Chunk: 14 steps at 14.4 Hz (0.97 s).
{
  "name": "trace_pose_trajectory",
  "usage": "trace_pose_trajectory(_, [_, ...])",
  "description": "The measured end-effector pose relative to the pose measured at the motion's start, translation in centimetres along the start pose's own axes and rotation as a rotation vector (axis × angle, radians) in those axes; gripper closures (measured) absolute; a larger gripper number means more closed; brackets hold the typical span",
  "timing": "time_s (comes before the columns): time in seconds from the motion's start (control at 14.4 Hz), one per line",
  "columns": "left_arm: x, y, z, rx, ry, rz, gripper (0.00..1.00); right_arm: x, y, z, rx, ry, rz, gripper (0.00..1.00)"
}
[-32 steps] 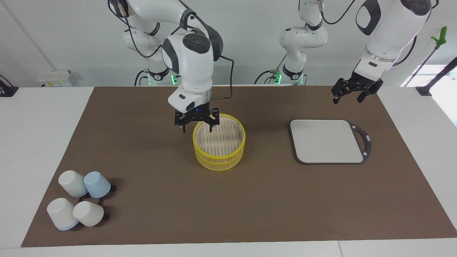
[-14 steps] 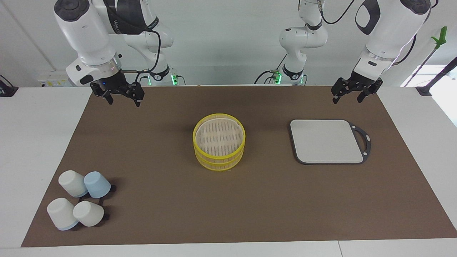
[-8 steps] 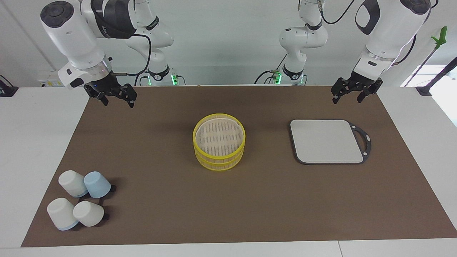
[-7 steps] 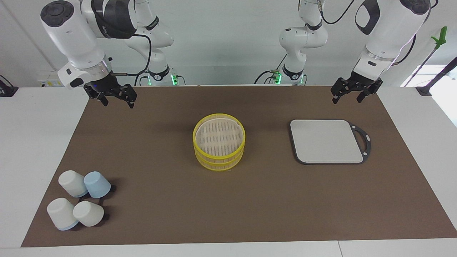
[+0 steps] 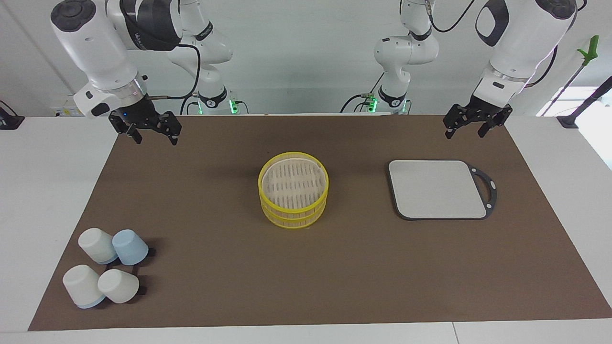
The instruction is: Place bun in steamer
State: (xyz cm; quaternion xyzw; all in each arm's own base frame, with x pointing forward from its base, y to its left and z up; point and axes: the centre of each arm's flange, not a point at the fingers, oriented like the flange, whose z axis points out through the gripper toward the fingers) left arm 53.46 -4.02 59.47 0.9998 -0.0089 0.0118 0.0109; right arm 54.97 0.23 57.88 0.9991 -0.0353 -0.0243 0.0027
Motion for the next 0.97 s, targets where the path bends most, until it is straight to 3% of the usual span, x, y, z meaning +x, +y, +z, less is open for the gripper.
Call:
trace_pose_trajectory(0.21, [0.0, 0.0, 0.0, 0.000, 0.001, 0.001, 0.00, 0.3, -0.1, -0.4, 0.003, 0.035, -0.002, 0.00])
trace_pose_trajectory(0.97, [0.1, 0.3, -0.1, 0.000, 0.014, 0.007, 0.00, 0.4, -0.8, -1.4, 0.004, 0.060, -0.016, 0.00])
